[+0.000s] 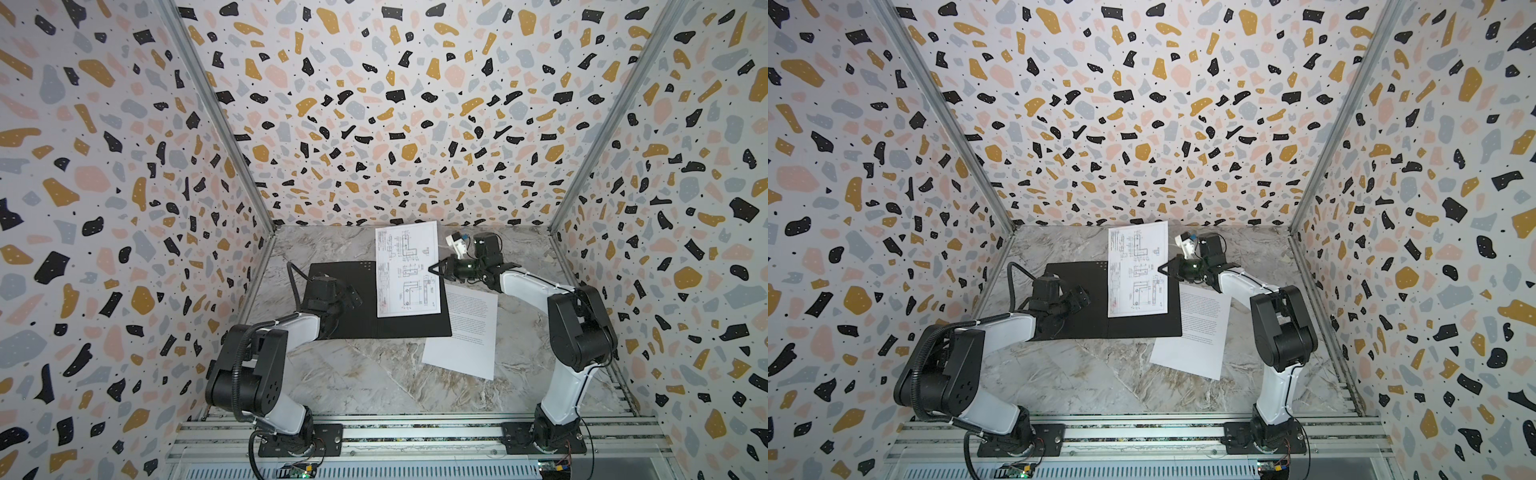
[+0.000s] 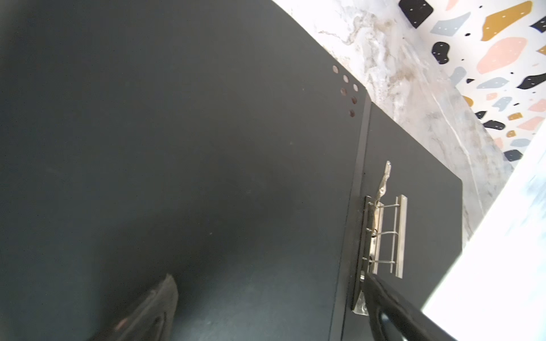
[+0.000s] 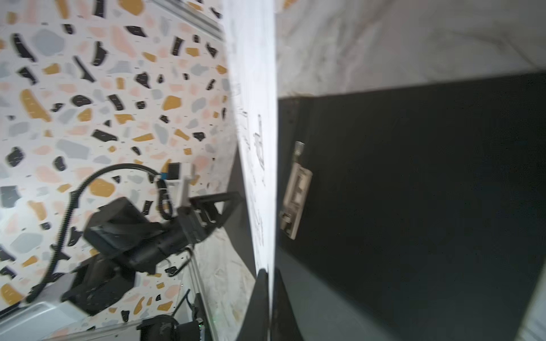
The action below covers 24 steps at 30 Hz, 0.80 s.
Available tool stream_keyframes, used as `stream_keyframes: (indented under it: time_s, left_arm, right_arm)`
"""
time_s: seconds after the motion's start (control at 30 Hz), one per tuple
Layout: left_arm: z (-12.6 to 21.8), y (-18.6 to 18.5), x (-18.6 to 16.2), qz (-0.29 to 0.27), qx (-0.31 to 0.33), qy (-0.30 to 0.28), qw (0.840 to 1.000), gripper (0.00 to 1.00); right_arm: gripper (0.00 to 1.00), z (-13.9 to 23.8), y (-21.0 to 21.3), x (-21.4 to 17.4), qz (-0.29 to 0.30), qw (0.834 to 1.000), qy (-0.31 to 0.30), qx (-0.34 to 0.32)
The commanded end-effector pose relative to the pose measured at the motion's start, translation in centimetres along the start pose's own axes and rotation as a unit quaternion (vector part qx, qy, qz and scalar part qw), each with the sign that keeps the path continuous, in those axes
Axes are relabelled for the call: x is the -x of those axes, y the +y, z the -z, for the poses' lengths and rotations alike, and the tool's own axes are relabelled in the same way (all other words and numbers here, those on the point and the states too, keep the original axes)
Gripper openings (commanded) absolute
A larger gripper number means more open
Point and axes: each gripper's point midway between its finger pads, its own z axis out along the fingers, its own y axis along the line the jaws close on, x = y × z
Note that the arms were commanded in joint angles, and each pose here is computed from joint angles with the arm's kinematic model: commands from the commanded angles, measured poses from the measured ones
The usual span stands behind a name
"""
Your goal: Put the files into the folder
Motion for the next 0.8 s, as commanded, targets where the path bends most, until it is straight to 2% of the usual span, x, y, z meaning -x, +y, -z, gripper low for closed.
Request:
stream_keyframes:
  time_s: [0.0,0.1,0.27,0.77]
  left_arm:
    - [-0.8,-0.9,-0.9,-0.015,-0.039,0.020,0.999,1.00]
    - [-1.2,-1.0,-1.6,-0.028,-0.047,0.036,0.998,1.00]
    - [-1.5,-0.6,-2.8,-0.036,-0.050,0.056,0.997,1.00]
    - [-2.2,-0.4,-6.3,-0.036,-0.075,0.096,0.992,1.00]
  right_arm:
    - [0.00,-0.3,-3.5,-2.2,0.022,0.998,0.025,-0.046]
    - [0.00,-0.1,-6.1,-3.7,0.023,0.996,0.038,-0.083]
    - [0.00,0.4,-7.9,-4.8,0.021,0.992,0.038,-0.117]
    - [0.00,0.1,-8.5,-4.6,0.031,0.992,0.036,-0.115]
